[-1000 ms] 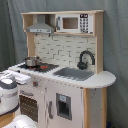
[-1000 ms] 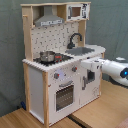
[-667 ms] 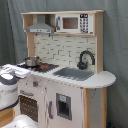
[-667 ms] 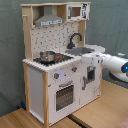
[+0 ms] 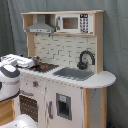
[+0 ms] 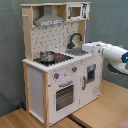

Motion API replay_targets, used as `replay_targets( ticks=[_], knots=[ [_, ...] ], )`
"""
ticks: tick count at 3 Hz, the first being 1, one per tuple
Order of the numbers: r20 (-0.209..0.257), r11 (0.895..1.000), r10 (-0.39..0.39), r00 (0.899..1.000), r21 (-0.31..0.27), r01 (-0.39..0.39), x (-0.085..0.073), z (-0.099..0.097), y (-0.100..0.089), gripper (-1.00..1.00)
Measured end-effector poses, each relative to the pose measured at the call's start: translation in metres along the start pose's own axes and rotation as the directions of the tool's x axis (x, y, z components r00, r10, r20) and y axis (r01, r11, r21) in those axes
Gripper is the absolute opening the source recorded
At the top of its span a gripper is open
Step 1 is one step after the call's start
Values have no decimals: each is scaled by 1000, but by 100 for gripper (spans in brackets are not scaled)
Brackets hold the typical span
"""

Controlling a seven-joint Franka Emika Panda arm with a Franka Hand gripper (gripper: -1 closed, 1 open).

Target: Play with the kitchen

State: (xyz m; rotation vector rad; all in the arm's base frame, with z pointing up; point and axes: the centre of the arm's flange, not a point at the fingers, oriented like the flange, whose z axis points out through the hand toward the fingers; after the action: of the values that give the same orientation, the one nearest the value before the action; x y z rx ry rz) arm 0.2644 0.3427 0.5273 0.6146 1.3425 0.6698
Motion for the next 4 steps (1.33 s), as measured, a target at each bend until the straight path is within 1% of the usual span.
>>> replay_targets(
  ticks=[1, 2, 3, 4],
  knots=[
    [44, 1000, 2, 999, -2, -1, -32, 16, 19, 100],
    [64, 1000, 0, 998, -1, 0, -56, 30, 34, 100],
    [76, 1000, -4, 997, 2, 3, -83, 42, 47, 100],
    [77, 1000, -6, 997, 1, 6, -108, 50, 60, 100]
  ],
)
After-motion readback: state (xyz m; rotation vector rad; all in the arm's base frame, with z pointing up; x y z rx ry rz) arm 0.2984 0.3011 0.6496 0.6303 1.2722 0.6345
